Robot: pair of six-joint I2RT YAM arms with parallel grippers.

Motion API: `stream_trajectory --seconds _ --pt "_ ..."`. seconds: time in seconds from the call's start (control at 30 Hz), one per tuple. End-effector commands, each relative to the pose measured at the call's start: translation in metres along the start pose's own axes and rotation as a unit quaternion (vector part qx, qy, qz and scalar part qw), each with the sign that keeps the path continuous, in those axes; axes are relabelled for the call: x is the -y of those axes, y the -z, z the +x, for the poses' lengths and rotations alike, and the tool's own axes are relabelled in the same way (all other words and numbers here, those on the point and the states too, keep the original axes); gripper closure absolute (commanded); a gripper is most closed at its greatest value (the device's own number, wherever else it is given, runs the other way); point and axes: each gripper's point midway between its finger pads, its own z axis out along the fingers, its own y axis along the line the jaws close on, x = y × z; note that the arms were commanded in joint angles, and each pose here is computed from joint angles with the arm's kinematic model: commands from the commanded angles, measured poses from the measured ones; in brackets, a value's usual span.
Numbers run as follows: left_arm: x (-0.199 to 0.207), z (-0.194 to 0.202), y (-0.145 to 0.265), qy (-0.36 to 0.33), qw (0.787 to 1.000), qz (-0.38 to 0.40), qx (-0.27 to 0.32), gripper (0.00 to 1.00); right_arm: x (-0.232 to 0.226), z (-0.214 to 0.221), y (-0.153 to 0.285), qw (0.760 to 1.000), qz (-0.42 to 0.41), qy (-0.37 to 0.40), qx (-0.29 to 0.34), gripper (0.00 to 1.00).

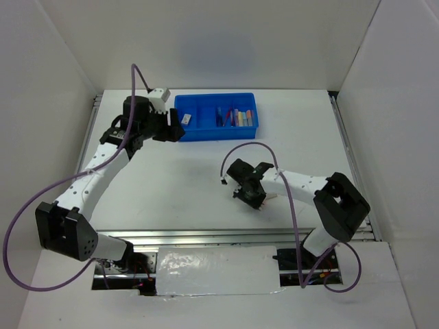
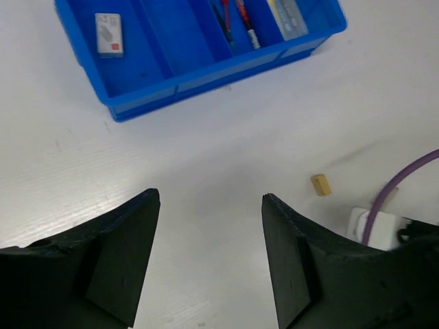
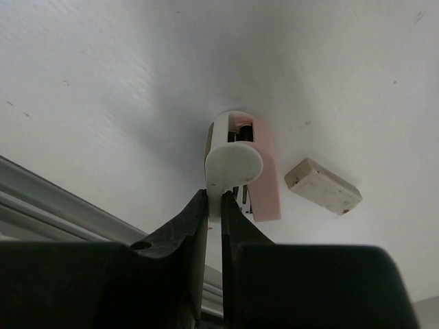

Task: Sort the stationery into containers
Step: Pick up the stapler from the center of the board.

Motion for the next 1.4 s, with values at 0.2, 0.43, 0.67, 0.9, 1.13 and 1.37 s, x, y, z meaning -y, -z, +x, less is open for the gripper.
stream_trajectory --seconds 0.2,0.43,0.67,0.9,1.13,1.37 --pt "0.05 0.013 0.039 0.055 0.979 0.197 -0.022 0.3 0.005 -0.045 0.054 0.969 0.097 0.183 0.131 1.0" --pt "0.072 0.03 0.05 -0.002 0.965 0.261 -0.023 0.29 0.01 -0.079 0.088 0.906 0.216 0.309 0.19 1.0" --pt "0.083 0.035 0.052 -0.032 0.964 0.261 -0.024 0.28 0.022 -0.122 0.118 0.843 0.334 0.331 0.263 1.0" --pt "0.092 0.04 0.051 -0.051 0.965 0.257 -0.016 0.27 0.023 -0.137 0.136 0.803 0.397 0.334 0.293 1.0" --pt "0.106 0.034 0.045 -0.071 0.96 0.269 -0.021 0.27 -0.003 -0.147 0.161 0.782 0.397 0.346 0.333 1.0" --pt "0.112 0.032 0.046 -0.091 0.953 0.287 -0.028 0.27 -0.028 -0.141 0.173 0.76 0.387 0.381 0.357 1.0"
